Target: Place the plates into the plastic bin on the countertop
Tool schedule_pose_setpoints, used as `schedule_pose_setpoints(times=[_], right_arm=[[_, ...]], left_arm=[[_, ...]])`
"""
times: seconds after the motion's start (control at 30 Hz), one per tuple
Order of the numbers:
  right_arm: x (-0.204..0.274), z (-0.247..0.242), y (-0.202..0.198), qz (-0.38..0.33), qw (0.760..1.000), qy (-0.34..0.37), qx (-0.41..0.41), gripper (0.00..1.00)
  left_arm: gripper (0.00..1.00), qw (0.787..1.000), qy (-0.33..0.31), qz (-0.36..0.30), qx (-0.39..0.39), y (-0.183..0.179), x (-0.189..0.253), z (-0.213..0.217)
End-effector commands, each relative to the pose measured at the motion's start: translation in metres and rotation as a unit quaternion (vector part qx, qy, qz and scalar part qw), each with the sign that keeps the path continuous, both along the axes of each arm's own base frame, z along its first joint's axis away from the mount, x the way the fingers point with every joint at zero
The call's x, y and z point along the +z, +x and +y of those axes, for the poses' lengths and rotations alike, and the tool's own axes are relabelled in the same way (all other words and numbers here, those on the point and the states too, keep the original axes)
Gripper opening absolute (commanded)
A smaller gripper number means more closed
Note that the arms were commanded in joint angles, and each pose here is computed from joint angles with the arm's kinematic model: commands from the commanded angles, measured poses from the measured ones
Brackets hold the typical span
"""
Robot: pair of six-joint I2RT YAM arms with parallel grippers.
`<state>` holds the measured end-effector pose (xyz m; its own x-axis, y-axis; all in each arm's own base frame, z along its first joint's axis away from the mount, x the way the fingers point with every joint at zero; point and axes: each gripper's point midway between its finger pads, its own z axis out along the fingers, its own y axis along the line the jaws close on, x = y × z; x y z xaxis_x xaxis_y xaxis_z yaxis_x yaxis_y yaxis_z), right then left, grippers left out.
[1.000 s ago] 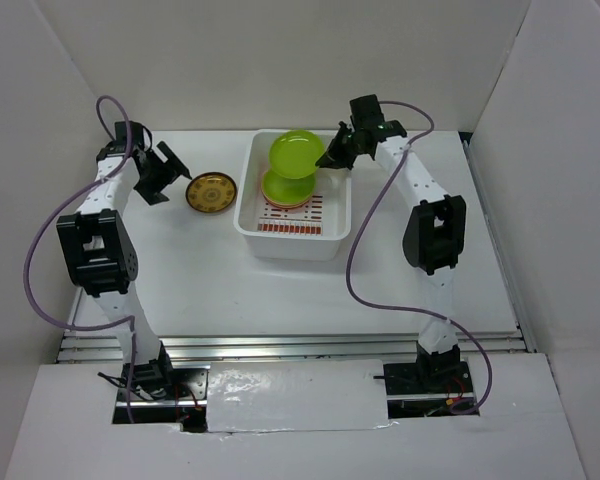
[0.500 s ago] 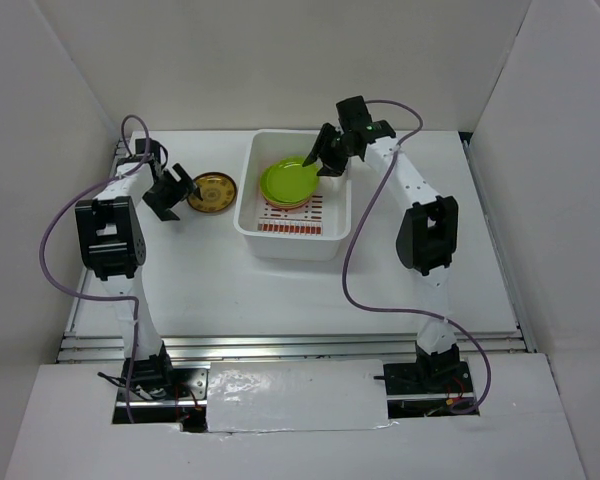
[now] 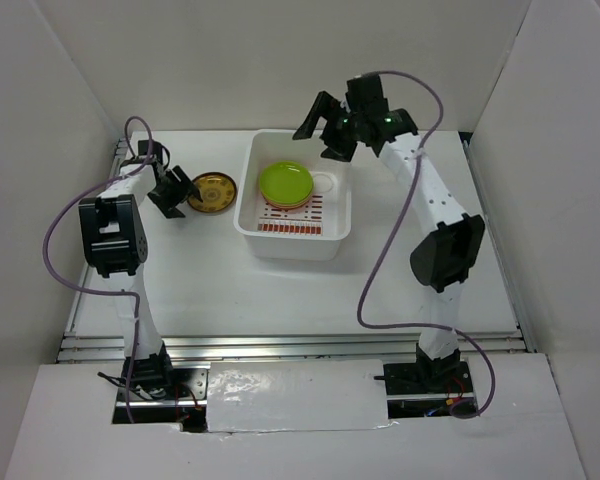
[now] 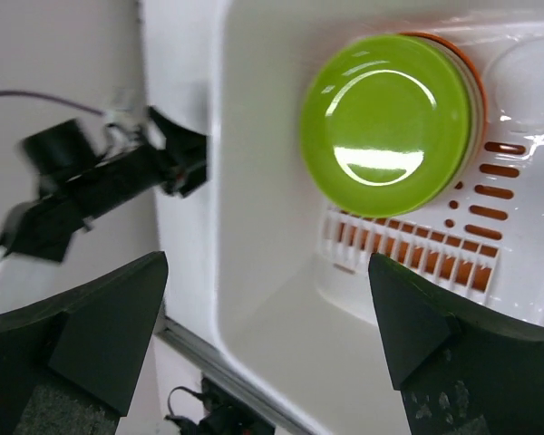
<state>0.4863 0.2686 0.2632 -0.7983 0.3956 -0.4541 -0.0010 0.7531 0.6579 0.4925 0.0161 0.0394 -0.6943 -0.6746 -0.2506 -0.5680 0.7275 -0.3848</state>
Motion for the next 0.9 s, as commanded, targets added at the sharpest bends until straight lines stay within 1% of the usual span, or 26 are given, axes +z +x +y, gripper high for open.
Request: schedule_pose_setpoints(times=[0.0, 0.03, 0.07, 0.13, 0.17, 0.23, 0.27, 0.3, 0.33, 0.43, 0.47, 0.5, 0.53, 0.57, 0.63, 0.67, 0.7, 0.77, 0.87], right_arm=[[0.117, -0.014, -0.038, -0.12, 0.992, 0.048, 0.011, 1.0], [0.12, -0.018, -0.042, -0.122, 0.991, 0.049, 0.009, 1.0], [0.137, -0.023, -0.052, -0.138, 0.989, 0.054, 0.009, 1.0], [0.143, -0.031, -0.058, -0.144, 0.988, 0.055, 0.005, 1.0], [0.158, -0.036, -0.067, -0.159, 0.985, 0.062, 0.006, 1.0], [0.161, -0.043, -0.071, -0.159, 0.985, 0.066, 0.003, 1.0], [0.172, -0.048, -0.08, -0.171, 0.983, 0.07, 0.001, 1.0], [0.175, -0.051, -0.083, -0.173, 0.982, 0.072, 0.001, 1.0], [0.173, -0.057, -0.084, -0.173, 0.982, 0.071, -0.004, 1.0], [0.187, -0.073, -0.099, -0.191, 0.979, 0.076, -0.015, 1.0], [0.186, -0.077, -0.101, -0.19, 0.979, 0.076, -0.019, 1.0], [0.181, -0.079, -0.102, -0.186, 0.979, 0.076, -0.02, 1.0], [0.187, -0.084, -0.109, -0.194, 0.978, 0.077, -0.023, 1.0], [0.184, -0.09, -0.109, -0.193, 0.978, 0.074, -0.031, 1.0], [0.181, -0.098, -0.115, -0.191, 0.978, 0.073, -0.037, 1.0], [0.181, -0.105, -0.115, -0.193, 0.978, 0.07, -0.043, 1.0], [0.176, -0.105, -0.117, -0.187, 0.979, 0.07, -0.04, 1.0], [0.169, -0.115, -0.117, -0.183, 0.98, 0.066, -0.05, 1.0], [0.168, -0.121, -0.123, -0.183, 0.979, 0.068, -0.052, 1.0]], left_arm=[[0.79, 1.0, -0.002, -0.006, -0.002, 0.012, -0.011, -0.001], [0.76, 1.0, -0.006, -0.005, -0.001, 0.013, -0.012, -0.003], [0.64, 1.0, -0.005, -0.005, 0.001, 0.014, -0.013, -0.002], [0.53, 1.0, -0.007, -0.007, 0.005, 0.017, -0.015, -0.002], [0.47, 1.0, -0.006, -0.006, 0.006, 0.017, -0.017, -0.002], [0.28, 1.0, -0.002, -0.013, 0.008, 0.022, -0.013, 0.0], [0.15, 1.0, 0.003, -0.012, 0.01, 0.023, -0.012, 0.002], [0.1, 1.0, 0.006, -0.02, 0.013, 0.026, -0.007, 0.004], [0.0, 1.0, 0.01, -0.023, 0.017, 0.026, -0.002, 0.007], [0.0, 0.998, 0.021, -0.044, 0.046, 0.022, 0.022, 0.023], [0.0, 0.996, 0.024, -0.064, 0.065, 0.014, 0.048, 0.03], [0.0, 0.992, 0.031, -0.092, 0.084, 0.014, 0.071, 0.041], [0.0, 0.988, 0.036, -0.114, 0.098, 0.009, 0.091, 0.048], [0.0, 0.979, 0.049, -0.16, 0.116, -0.002, 0.134, 0.054], [0.0, 0.962, 0.059, -0.231, 0.132, -0.004, 0.188, 0.062], [0.0, 0.953, 0.066, -0.266, 0.127, -0.009, 0.22, 0.06], [0.0, 0.948, 0.062, -0.297, 0.093, -0.005, 0.245, 0.047], [0.0, 0.947, 0.054, -0.312, 0.044, -0.002, 0.272, 0.023], [0.0, 0.95, 0.027, -0.311, -0.025, -0.002, 0.282, -0.024]])
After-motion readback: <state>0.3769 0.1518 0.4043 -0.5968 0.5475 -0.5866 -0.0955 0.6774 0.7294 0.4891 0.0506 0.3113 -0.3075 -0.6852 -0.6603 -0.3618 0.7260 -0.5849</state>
